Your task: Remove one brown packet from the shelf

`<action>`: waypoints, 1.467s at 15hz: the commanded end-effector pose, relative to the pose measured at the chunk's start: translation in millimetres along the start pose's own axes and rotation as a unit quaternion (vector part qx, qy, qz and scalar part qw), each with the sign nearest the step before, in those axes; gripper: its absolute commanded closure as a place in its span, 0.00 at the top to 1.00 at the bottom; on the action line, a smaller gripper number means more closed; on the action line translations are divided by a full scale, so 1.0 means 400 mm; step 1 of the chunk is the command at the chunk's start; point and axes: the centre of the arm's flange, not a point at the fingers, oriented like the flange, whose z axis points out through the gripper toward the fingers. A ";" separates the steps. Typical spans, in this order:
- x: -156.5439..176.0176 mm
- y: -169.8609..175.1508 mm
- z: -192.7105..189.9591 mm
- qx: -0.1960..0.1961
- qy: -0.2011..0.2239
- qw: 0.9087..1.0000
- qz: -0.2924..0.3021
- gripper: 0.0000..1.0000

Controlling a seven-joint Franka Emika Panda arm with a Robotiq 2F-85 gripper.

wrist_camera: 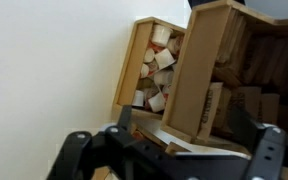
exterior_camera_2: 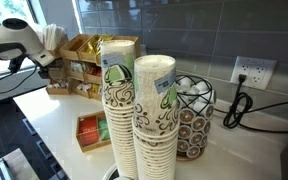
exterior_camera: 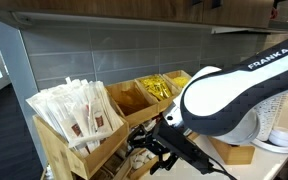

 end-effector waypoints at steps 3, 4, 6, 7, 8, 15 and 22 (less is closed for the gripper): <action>0.026 -0.013 0.059 0.039 -0.005 0.998 0.057 0.93; 0.028 -0.014 0.060 0.043 -0.005 0.997 0.063 0.75; 0.033 -0.017 0.057 0.053 -0.006 0.996 0.075 0.68; 0.037 -0.017 0.055 0.058 -0.005 0.995 0.080 0.62; 0.038 -0.019 0.050 0.064 -0.005 0.994 0.084 0.54; 0.047 -0.009 0.053 0.062 -0.010 0.993 0.098 0.52; 0.061 0.001 0.068 0.062 -0.009 0.992 0.109 0.20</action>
